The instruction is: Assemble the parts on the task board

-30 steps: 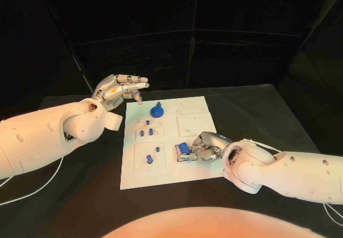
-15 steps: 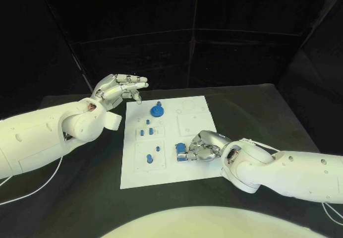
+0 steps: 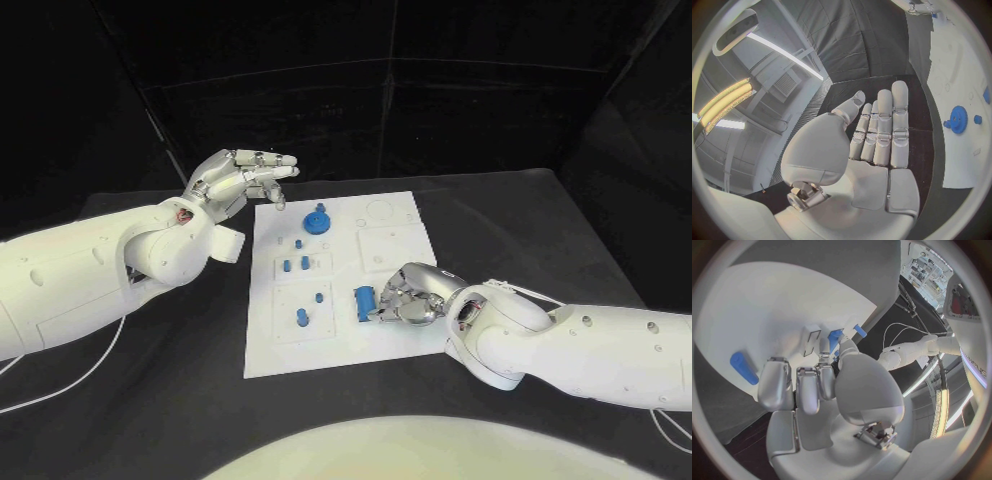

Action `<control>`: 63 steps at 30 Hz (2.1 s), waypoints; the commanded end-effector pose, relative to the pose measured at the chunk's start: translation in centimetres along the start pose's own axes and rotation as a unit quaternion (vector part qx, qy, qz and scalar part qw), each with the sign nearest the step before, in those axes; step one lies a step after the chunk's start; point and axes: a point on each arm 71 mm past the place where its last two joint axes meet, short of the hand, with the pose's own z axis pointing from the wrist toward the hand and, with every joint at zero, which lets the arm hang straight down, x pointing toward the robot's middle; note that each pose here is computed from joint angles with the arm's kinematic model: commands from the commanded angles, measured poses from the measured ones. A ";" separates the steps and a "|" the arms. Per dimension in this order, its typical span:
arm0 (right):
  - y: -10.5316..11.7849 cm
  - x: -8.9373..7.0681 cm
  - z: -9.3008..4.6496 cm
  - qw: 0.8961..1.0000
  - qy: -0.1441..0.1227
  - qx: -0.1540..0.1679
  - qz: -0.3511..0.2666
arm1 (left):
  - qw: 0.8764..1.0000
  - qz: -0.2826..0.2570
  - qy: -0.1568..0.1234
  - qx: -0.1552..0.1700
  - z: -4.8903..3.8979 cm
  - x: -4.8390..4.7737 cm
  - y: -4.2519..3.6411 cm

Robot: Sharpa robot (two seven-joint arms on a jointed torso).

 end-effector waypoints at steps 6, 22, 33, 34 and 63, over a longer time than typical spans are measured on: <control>-0.3 -0.4 0.0 1.000 -0.006 0.002 -0.012 | 1.000 -0.002 0.004 0.004 -0.03 0.01 -0.15; -0.3 -1.4 -1.2 0.995 -0.033 -0.072 0.059 | 1.000 -0.001 0.000 0.004 -0.21 -0.29 -0.20; -3.6 -6.3 -3.8 0.990 -0.096 -0.054 0.088 | 1.000 0.000 0.000 0.004 -0.15 -0.31 -0.17; -4.1 -7.1 -3.9 0.991 -0.099 -0.046 0.078 | 1.000 0.000 0.000 0.004 -0.13 -0.30 -0.16; -8.4 -7.2 -3.2 0.991 -0.032 0.083 -0.099 | 1.000 -0.001 0.005 0.000 -0.16 0.03 0.31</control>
